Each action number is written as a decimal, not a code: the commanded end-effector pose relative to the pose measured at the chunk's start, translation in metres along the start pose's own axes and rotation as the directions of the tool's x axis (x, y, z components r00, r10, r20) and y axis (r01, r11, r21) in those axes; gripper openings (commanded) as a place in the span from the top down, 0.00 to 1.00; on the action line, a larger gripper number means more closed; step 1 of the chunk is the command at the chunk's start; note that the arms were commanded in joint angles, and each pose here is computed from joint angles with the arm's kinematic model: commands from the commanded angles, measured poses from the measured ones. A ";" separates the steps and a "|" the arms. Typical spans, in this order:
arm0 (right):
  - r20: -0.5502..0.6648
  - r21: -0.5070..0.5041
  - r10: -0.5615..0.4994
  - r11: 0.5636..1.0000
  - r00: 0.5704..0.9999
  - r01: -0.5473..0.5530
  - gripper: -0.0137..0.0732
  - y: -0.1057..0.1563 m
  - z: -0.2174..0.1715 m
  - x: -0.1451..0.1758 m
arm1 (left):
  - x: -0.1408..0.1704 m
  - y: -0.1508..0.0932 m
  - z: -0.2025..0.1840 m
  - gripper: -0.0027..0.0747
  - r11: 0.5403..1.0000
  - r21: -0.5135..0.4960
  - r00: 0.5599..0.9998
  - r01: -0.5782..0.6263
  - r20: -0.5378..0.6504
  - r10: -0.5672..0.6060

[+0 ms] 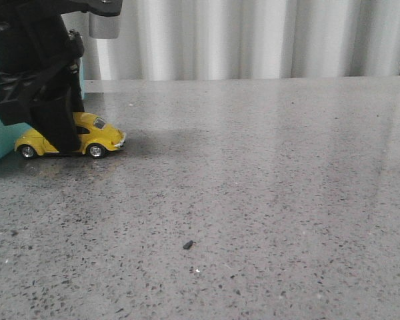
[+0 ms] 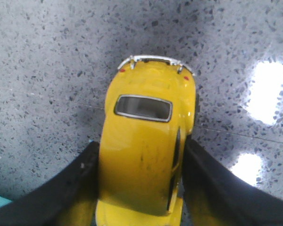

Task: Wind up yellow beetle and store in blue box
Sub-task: 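Close the left gripper around the beetle's body, then lift the beetle with the left gripper and carry it over the box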

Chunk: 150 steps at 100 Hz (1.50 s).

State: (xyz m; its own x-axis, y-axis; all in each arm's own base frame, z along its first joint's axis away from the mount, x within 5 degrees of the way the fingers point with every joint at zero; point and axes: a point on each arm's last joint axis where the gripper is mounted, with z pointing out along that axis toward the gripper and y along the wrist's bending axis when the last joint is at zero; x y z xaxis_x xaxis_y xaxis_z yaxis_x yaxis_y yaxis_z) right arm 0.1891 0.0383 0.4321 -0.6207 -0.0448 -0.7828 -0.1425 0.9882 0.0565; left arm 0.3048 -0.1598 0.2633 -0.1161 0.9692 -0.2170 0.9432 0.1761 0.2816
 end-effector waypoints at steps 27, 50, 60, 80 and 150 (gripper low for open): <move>0.104 -0.008 -0.011 1.000 0.995 0.012 0.91 0.001 -0.013 -0.009 | -0.010 0.009 -0.035 0.87 0.998 -0.066 0.998 0.002 0.056 0.002; 0.104 -0.008 -0.011 1.000 0.995 0.012 0.91 0.001 -0.013 -0.009 | -0.025 0.023 -0.079 0.95 0.997 -0.078 0.994 0.026 0.108 -0.017; 0.103 -0.008 -0.012 1.000 0.995 0.012 0.91 0.001 -0.013 -0.009 | -0.034 0.029 -0.106 0.98 0.995 -0.090 0.984 0.044 0.175 -0.028; 0.099 -0.007 -0.012 1.000 0.995 0.012 0.91 0.001 -0.013 -0.009 | -0.039 0.038 -0.159 0.99 0.980 -0.144 0.966 0.134 0.241 -0.097; 0.090 -0.007 -0.012 1.000 0.996 0.012 0.91 0.001 -0.013 -0.008 | 0.073 0.084 -0.207 0.99 0.659 -0.274 0.714 0.700 0.293 -0.636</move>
State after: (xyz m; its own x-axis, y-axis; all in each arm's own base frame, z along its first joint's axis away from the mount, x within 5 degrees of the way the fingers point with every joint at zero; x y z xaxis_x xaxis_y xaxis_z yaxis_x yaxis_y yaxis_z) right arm 0.1890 0.0382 0.4320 -0.6220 -0.0450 -0.7817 -0.1423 0.9882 0.0564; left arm 0.3236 -0.0471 0.4499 -0.5917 0.5867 -0.5529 0.4991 0.8052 0.3203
